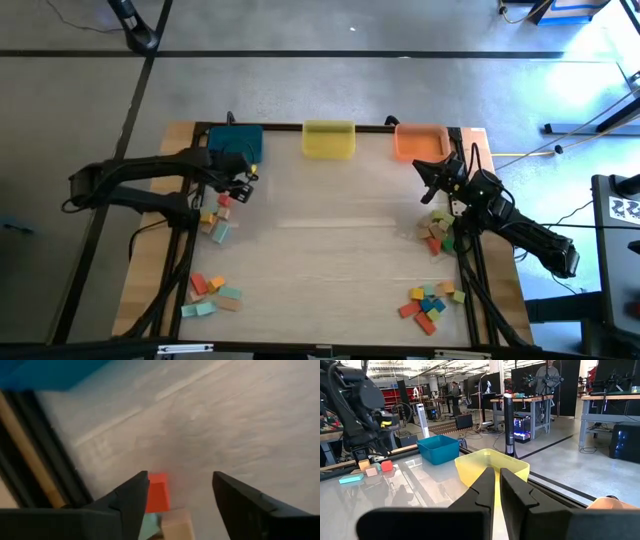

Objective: Sort blocks by size
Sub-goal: Put the orange square block into the blue bin

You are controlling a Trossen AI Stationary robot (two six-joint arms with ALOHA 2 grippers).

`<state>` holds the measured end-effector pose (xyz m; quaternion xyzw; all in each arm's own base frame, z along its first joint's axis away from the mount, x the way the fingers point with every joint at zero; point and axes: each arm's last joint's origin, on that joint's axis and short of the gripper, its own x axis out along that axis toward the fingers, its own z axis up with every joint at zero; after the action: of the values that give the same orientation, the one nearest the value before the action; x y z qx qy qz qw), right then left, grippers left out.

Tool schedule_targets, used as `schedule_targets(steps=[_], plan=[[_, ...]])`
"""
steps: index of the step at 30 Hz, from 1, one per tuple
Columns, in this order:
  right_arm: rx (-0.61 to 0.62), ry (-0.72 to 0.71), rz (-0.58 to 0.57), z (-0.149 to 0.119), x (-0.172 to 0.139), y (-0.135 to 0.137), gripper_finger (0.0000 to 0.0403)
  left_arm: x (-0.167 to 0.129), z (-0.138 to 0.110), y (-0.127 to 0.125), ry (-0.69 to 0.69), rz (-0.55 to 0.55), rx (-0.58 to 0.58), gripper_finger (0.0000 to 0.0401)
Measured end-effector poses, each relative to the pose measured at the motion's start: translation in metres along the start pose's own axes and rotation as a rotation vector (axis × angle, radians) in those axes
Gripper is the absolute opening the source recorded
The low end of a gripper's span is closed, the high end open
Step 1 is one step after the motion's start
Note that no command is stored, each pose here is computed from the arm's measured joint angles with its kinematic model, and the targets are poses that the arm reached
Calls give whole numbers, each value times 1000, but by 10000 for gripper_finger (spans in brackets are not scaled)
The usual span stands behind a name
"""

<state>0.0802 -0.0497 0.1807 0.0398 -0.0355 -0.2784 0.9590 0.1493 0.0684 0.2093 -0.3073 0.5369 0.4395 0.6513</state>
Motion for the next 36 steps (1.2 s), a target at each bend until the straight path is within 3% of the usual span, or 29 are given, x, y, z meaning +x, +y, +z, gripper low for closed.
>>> schedule_targets(steps=[18, 26, 36], plan=[[0, -1, 1, 0, 0, 0, 30, 39, 5, -10, 221, 195, -1, 228], [0, -1, 2, 0, 0, 0, 30, 46, 5, -13, 282, 182, 2, 228], [-1, -3, 2, 0, 0, 0, 30, 73, -15, 1, 365, 160, -15, 227]])
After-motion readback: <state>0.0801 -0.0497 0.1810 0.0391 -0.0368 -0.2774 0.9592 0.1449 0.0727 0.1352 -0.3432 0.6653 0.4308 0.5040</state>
